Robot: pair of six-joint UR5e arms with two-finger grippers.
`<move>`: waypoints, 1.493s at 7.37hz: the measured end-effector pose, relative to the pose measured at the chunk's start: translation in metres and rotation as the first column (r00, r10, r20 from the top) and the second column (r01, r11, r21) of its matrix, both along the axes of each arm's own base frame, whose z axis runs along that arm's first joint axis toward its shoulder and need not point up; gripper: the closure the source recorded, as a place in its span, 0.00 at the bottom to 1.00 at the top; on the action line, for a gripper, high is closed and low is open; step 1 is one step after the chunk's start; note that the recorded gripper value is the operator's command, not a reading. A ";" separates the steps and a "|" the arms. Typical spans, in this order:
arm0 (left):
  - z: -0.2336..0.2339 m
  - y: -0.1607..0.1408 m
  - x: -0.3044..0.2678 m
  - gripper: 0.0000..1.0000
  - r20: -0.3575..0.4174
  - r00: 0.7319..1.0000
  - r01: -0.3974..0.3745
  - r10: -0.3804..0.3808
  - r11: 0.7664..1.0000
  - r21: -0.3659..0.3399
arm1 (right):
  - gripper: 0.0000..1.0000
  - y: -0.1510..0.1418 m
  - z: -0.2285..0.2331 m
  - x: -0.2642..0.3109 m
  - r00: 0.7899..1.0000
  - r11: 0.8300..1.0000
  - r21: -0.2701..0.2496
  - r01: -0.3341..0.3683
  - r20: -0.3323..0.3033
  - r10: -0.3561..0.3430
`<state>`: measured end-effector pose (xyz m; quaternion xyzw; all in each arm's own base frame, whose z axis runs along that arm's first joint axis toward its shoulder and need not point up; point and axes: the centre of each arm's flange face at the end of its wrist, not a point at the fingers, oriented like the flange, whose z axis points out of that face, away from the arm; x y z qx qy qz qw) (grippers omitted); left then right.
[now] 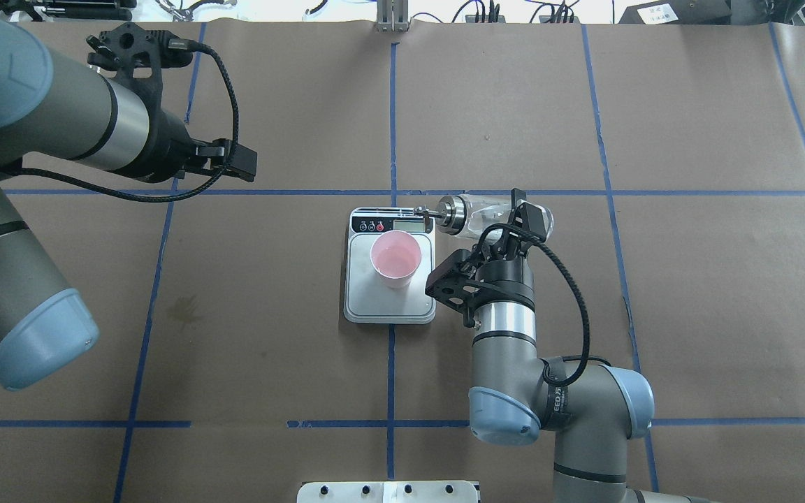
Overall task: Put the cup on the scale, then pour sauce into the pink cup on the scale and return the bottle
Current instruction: 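Carry the dispenser with the right gripper toward the cup on the scale, then tilt the dispenser with the right gripper to pour into the pink cup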
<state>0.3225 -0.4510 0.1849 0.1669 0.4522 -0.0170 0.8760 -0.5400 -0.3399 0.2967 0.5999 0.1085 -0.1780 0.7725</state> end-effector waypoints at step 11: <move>0.003 -0.001 0.003 0.01 0.004 1.000 0.001 -0.001 1.000 -0.010 | 1.00 -0.002 0.002 0.002 0.840 0.998 0.049 0.049 -0.543 -0.015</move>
